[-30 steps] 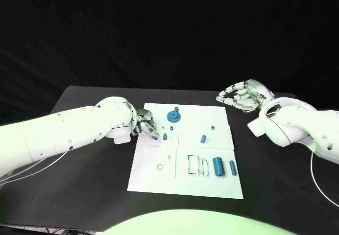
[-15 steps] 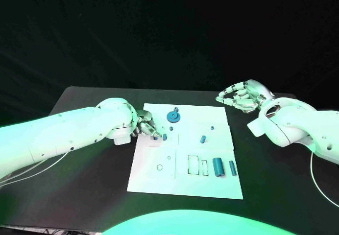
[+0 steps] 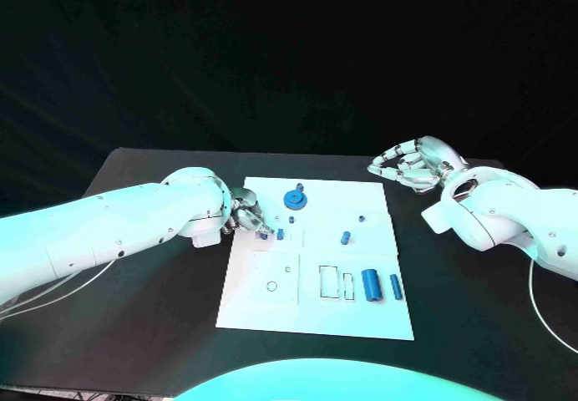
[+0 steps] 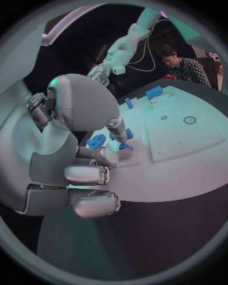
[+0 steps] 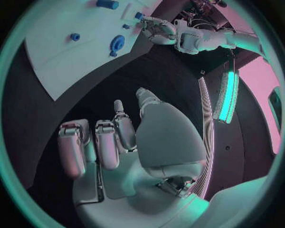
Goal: Assemble the parts on the task board
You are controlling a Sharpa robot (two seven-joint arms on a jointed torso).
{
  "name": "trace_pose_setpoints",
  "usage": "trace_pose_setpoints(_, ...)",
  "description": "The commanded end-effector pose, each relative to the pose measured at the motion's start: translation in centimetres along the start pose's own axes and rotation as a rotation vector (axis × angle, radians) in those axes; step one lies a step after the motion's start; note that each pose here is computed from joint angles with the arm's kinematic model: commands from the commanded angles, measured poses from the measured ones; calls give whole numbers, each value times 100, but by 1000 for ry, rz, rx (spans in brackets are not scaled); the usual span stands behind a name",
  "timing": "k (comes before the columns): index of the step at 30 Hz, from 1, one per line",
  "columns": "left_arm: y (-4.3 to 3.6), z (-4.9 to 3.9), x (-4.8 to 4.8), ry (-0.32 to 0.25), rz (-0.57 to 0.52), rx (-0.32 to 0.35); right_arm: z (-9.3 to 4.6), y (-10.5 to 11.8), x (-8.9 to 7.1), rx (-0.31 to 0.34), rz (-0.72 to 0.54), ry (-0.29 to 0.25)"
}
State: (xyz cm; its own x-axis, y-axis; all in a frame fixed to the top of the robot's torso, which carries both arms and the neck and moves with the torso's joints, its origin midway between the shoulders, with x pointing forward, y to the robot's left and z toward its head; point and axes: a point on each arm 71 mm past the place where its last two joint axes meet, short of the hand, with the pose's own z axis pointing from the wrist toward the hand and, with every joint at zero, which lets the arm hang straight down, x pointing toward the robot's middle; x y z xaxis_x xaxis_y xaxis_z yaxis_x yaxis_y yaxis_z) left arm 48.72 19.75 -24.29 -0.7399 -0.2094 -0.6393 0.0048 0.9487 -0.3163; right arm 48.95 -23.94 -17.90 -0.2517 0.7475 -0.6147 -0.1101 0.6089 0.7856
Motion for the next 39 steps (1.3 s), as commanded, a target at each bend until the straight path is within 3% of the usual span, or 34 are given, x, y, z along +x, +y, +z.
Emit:
trace_pose_setpoints(1,3,0,6,3,-1,4,-3,8,9,-13,-1,10)
trace_pose_setpoints(18,-2,-18,-17,-25,-48,15,1,9,11,-14,-2,10)
trace_pose_setpoints(30,39,-96,-181,-119,-254,48,0,3,7,-13,-2,7)
trace_pose_setpoints(35,-29,-126,-228,-152,-326,129,1,2,5,-13,-2,4)
trace_pose_setpoints(39,-157,-142,-284,-228,-311,250,1,-1,-3,-14,-3,-2)
